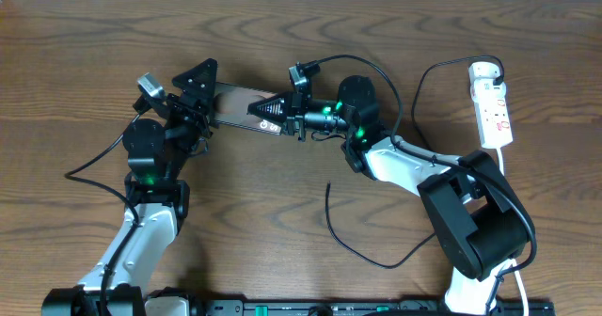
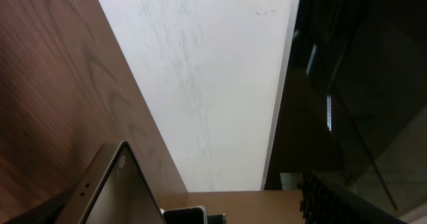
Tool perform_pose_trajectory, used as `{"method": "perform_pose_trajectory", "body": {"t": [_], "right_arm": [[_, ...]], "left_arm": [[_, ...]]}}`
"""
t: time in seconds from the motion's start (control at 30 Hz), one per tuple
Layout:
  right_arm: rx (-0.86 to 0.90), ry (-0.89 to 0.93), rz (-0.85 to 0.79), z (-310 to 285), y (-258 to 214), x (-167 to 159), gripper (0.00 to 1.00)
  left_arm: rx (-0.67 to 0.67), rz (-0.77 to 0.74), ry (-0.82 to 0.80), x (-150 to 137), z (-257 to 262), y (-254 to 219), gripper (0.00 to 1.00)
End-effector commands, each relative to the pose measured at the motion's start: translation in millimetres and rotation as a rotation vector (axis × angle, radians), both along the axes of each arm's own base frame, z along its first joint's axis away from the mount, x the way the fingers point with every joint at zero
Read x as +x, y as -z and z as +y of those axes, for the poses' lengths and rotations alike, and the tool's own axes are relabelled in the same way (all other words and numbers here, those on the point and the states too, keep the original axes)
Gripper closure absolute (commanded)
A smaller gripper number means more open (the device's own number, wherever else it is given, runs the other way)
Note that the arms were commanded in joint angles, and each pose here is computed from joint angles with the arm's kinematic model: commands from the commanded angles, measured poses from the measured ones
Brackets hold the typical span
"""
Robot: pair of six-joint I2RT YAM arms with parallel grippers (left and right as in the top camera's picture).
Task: Plug charger to phone and switch on socket
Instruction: 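Hold the phone horizontally between both grippers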
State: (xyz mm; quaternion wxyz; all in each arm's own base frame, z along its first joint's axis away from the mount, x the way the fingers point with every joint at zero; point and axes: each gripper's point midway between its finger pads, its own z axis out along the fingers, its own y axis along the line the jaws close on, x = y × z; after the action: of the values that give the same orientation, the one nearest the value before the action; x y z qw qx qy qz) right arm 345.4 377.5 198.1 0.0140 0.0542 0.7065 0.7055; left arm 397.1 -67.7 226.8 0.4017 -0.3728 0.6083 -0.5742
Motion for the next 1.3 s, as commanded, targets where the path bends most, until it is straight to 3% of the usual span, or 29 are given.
{"method": "perform_pose_trajectory", "body": {"t": [0.0,0.37,1.27], "right_arm": [[0.009,0.008,-0.040,11,-7,-5,0.99],[0.009,0.039,-0.040,7,-7,3,0.98],[-0.021,0.152,-0.033,-13,1,32,0.98]], "left_arm": [[0.007,-0.043,0.121,-9,-25,-14,0.15],[0.007,-0.043,0.154,-12,-30,-14,0.22],[-0.043,-0.015,0.188,-15,-35,-13,0.22]]}}
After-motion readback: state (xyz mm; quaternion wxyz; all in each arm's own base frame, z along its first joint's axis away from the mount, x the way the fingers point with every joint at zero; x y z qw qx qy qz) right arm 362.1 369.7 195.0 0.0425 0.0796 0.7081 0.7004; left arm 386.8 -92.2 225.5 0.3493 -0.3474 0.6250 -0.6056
